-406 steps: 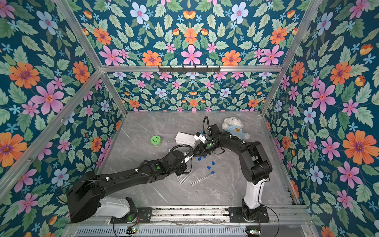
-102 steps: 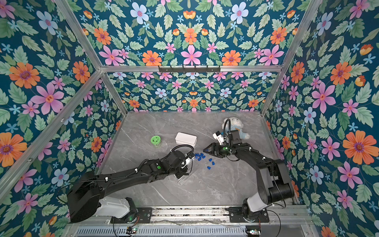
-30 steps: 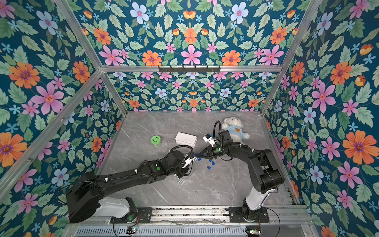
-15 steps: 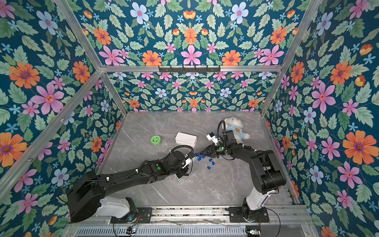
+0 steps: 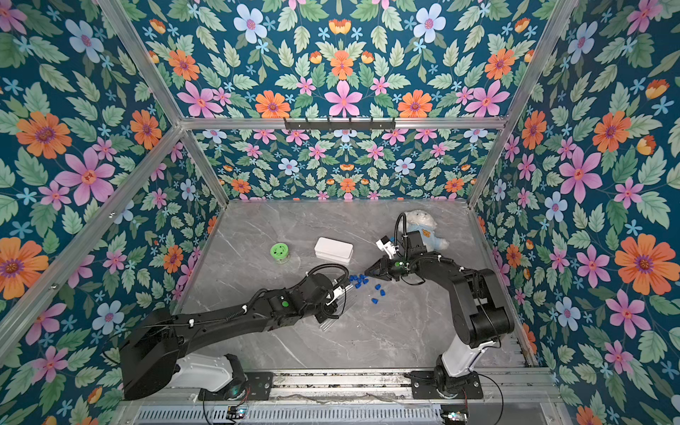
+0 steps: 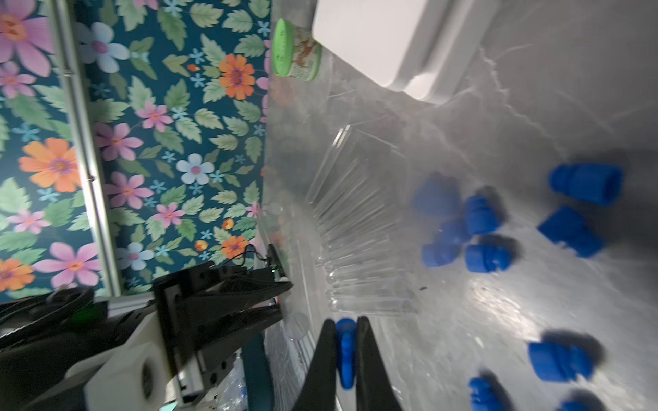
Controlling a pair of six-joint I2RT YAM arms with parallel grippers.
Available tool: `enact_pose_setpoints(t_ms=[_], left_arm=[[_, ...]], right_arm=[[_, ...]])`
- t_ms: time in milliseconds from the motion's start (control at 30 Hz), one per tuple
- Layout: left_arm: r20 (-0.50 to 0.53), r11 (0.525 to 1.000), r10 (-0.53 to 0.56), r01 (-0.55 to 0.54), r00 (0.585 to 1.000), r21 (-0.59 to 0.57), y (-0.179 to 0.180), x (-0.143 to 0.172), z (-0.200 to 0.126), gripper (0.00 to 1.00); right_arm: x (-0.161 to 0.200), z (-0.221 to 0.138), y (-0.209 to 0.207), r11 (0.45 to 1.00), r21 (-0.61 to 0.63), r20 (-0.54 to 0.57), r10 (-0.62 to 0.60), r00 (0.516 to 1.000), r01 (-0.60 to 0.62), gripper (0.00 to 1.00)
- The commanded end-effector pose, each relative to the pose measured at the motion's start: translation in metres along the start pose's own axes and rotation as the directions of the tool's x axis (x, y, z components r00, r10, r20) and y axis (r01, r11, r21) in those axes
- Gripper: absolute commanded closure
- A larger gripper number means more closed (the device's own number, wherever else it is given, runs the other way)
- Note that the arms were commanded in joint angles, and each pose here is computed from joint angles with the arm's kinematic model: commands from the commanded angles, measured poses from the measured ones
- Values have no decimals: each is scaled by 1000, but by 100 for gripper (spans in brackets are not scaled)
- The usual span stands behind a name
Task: Remove stoppers from test tubes
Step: Open the stopper on the test tube, then place the test tube at the center of the board, then place the stopper at the center of the board.
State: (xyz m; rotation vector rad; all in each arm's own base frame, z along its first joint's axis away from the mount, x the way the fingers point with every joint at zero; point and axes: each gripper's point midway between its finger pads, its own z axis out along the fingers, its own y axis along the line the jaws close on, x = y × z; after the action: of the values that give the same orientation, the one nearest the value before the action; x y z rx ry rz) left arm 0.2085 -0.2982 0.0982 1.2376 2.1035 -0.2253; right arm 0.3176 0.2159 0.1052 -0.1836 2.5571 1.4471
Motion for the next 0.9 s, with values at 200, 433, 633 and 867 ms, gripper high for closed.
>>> enact_pose_setpoints(t_ms=[200,433,633,867], left_arm=[[-16,998,-27,27,1000,48,-26,1,7,100],[-45,997,-35,39,998,73,-42,10,15,100],[-62,995,-43,48,997,83,-50,16,23,100],[-83,995,-38,45,996,85,-59,20,33,100]], right_arm=[[15,-4,-47,963,269,-47,16,999,-3,97],[18,1,-56,950,312,-66,19,998,2,96],[18,0,-60,942,336,-69,16,997,8,93],[18,0,-61,938,348,-68,11,998,14,89]])
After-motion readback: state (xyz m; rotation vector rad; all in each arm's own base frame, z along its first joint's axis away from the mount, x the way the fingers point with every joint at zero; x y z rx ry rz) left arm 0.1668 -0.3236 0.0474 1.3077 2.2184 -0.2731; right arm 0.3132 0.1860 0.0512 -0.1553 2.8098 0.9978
